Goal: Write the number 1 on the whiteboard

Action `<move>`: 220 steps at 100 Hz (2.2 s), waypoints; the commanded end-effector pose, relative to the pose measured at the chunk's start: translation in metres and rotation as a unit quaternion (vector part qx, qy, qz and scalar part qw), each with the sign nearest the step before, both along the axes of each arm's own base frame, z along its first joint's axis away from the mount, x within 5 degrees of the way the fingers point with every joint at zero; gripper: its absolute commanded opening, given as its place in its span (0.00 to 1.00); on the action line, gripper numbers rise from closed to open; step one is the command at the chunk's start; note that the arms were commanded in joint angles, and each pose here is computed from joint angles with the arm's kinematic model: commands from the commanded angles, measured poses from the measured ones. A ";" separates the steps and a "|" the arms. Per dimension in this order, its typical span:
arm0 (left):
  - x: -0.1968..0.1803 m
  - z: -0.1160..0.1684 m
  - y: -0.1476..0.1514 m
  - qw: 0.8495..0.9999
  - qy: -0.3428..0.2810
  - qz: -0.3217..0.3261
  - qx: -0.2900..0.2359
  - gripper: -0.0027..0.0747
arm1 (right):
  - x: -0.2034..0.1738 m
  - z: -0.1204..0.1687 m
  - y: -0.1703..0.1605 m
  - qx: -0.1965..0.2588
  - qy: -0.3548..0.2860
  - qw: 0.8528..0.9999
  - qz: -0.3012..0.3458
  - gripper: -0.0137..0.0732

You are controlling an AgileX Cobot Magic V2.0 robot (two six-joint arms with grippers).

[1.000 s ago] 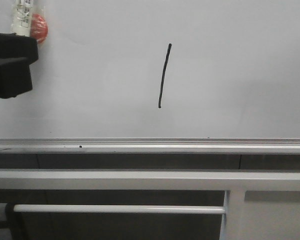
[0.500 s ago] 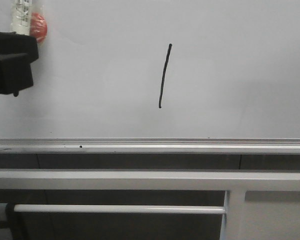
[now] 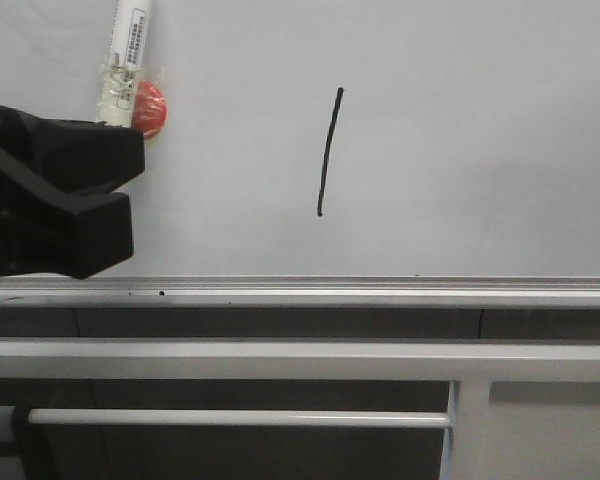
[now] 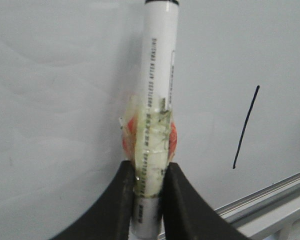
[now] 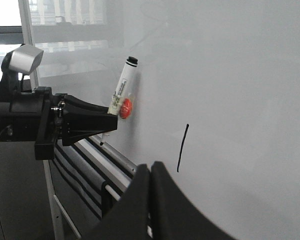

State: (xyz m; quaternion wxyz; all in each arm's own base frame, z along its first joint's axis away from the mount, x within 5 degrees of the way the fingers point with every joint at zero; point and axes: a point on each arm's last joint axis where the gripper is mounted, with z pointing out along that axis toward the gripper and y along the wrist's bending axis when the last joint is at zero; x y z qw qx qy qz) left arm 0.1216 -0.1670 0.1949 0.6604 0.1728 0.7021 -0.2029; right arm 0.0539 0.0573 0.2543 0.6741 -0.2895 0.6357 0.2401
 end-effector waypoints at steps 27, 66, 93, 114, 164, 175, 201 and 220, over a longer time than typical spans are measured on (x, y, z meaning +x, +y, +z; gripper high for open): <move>0.000 0.017 0.006 0.993 -0.088 0.030 -0.066 0.01 | -0.001 0.009 0.001 0.007 -0.010 1.000 0.007 0.08; 0.005 0.010 0.006 0.994 -0.078 0.046 -0.053 0.01 | -0.001 0.009 0.001 0.007 -0.010 1.000 0.007 0.08; 0.015 0.015 0.008 0.992 -0.078 0.066 -0.076 0.01 | -0.001 0.009 0.001 0.007 -0.010 1.000 0.007 0.08; 0.019 0.017 0.008 0.990 -0.077 0.079 -0.084 0.01 | -0.001 0.009 0.001 0.007 -0.010 1.000 0.007 0.08; 0.021 0.016 0.012 0.988 -0.069 0.103 -0.087 0.01 | -0.001 0.009 0.001 0.007 -0.010 1.000 0.008 0.08; 0.025 0.016 0.015 0.987 -0.070 0.113 -0.088 0.01 | -0.001 0.009 0.001 0.007 -0.010 1.000 0.008 0.08; 0.027 0.018 0.015 0.987 -0.075 0.103 -0.094 0.01 | -0.001 0.009 0.001 0.007 -0.010 1.000 0.009 0.08; 0.027 0.018 0.015 0.987 -0.075 0.103 -0.094 0.01 | -0.001 0.009 0.001 0.007 -0.010 1.000 0.009 0.08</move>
